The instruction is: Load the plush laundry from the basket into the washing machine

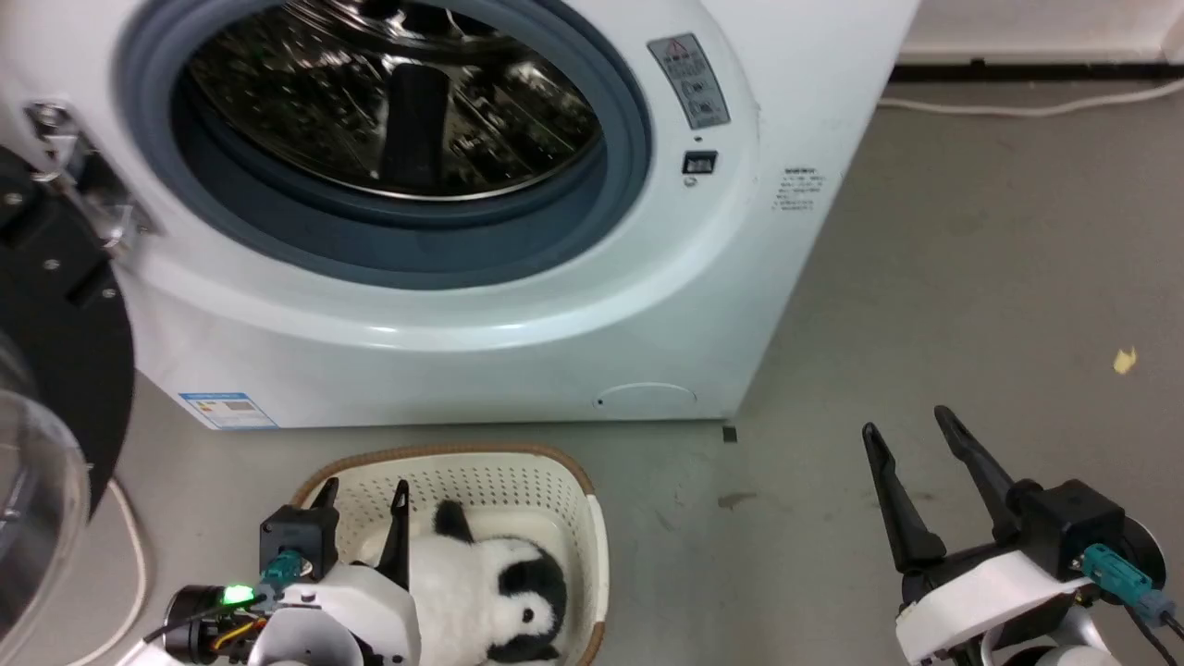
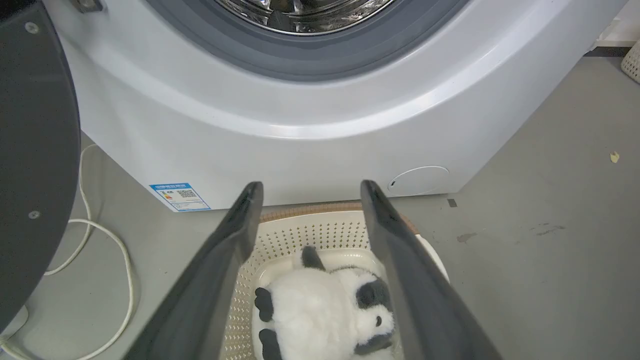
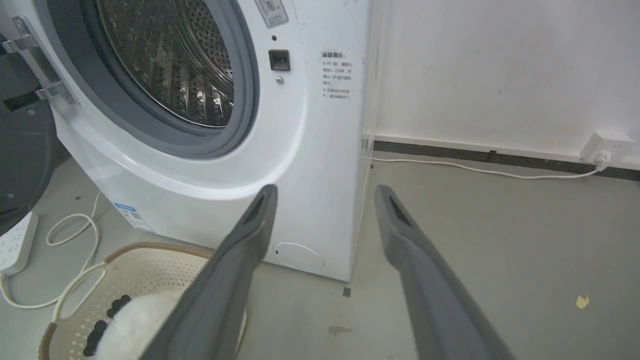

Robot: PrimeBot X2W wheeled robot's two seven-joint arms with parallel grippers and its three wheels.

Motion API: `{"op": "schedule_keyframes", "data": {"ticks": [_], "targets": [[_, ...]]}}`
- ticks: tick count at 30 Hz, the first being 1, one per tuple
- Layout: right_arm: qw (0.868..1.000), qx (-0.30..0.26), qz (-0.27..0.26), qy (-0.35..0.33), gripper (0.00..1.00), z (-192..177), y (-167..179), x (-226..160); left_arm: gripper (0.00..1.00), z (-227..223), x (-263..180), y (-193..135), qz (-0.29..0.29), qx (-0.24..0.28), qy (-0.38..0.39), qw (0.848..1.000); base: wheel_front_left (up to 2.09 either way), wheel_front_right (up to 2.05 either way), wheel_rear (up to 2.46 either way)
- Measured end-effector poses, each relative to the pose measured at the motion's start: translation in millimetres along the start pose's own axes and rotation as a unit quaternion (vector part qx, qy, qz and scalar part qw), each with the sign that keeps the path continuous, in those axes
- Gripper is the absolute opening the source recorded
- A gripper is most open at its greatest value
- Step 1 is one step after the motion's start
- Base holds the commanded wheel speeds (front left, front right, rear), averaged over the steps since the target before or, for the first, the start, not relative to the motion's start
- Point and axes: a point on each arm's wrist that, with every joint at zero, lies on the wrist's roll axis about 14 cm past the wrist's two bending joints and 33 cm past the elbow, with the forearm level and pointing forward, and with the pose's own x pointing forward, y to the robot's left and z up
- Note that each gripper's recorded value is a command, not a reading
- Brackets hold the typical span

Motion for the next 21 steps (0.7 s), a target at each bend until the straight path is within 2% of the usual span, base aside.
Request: {"op": "schedule_keyframes", "data": {"ticks": [9,21], "targets": [[1.0,0.017,-0.017,0.01,1.0,-11,-11,4,1.0,-42,23,-8,-0.026,0.008,0.072,0.997,0.0,0.0,0.0],[0.998,0.036,-0.038,0.031,1.0,-32,-24,6,1.0,-104,39,-14,-0.052,0.016,0.172,0.984,0.0,0.0,0.0]]}}
